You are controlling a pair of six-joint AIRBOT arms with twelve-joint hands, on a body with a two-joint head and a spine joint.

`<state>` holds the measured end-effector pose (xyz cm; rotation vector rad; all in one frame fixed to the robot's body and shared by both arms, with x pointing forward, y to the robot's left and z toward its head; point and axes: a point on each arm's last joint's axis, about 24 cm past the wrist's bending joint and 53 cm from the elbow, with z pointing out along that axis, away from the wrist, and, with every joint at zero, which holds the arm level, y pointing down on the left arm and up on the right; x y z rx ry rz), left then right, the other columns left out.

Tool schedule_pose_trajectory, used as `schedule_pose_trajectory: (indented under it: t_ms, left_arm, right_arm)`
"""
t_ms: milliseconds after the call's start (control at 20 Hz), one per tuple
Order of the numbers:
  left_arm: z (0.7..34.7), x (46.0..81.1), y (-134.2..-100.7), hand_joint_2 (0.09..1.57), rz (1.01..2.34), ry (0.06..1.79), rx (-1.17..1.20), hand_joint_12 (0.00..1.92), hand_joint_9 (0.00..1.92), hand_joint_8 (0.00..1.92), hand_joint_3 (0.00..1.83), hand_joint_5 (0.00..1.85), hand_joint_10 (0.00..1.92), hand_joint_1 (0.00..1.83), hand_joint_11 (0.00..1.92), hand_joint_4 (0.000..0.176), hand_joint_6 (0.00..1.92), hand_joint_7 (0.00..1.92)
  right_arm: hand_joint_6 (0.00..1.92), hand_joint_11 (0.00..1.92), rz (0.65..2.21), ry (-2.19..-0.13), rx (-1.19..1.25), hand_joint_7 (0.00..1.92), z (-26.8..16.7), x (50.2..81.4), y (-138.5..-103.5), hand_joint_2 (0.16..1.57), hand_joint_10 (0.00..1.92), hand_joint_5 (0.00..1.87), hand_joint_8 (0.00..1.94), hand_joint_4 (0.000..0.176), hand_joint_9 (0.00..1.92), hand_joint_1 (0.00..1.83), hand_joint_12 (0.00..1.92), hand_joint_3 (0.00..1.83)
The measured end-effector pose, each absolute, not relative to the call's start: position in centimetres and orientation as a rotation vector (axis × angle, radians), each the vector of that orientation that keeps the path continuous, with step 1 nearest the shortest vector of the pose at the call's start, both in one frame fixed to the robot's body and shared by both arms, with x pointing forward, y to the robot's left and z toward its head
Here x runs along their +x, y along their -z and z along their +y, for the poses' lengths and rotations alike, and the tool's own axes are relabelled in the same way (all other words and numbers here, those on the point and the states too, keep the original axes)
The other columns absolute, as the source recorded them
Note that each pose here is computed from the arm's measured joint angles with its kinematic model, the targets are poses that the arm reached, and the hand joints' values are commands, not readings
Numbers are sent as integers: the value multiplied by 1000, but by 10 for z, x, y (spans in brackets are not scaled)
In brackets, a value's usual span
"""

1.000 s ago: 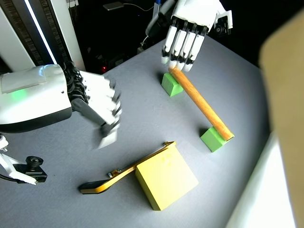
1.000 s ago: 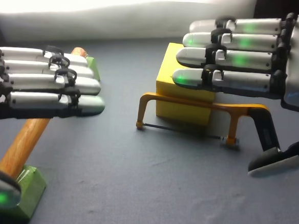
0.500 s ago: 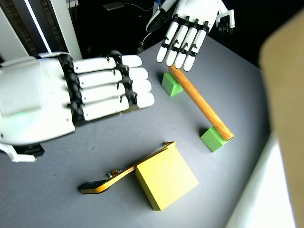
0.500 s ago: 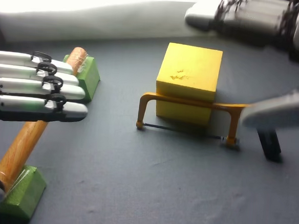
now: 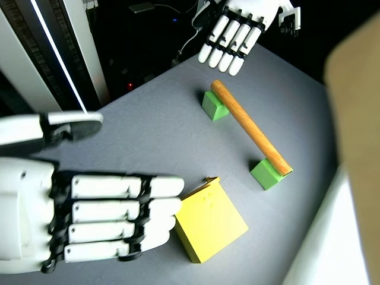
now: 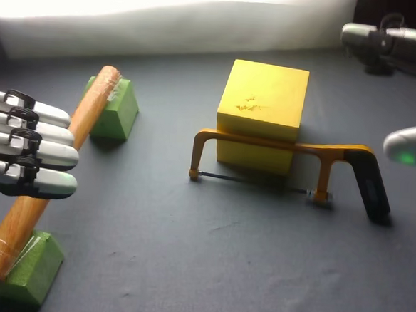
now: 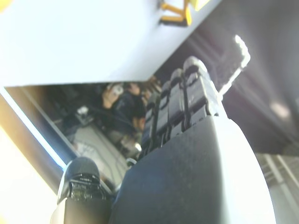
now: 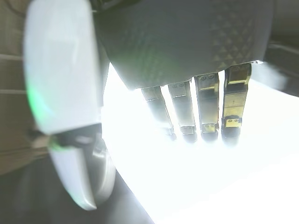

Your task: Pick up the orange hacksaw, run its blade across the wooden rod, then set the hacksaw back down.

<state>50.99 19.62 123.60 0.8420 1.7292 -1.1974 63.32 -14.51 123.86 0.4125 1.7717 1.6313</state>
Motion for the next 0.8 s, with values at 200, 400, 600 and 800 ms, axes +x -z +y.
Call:
schedule_pose_trajectory:
  t_ms: [200,400,600,800]
  left_arm:
    - [210,510,-1218,1169,1812,1150,863,104,54,4,0,57,4,0,22,0,1,64]
    - [218,511,-1199,1176,1895,1110,859,128,36,0,1,44,0,0,0,0,0,38]
    - [227,517,-1182,1183,1968,1054,835,114,39,3,1,56,4,0,0,0,3,44]
    - [234,519,-1172,1189,2011,1027,829,70,34,6,2,41,6,0,16,0,2,37]
  right_arm:
    - [1,0,1758,-1739,474,15,-146,627,-1248,1114,1,17,0,0,37,874,408,6]
    - [5,0,1809,-1825,718,36,-153,629,-1229,1125,5,48,4,0,55,913,384,3]
    - [10,0,1877,-1811,892,53,-169,632,-1200,1114,7,71,6,0,74,961,482,0]
    - [2,0,1914,-1808,941,53,-184,638,-1193,1119,2,69,1,0,72,953,473,0]
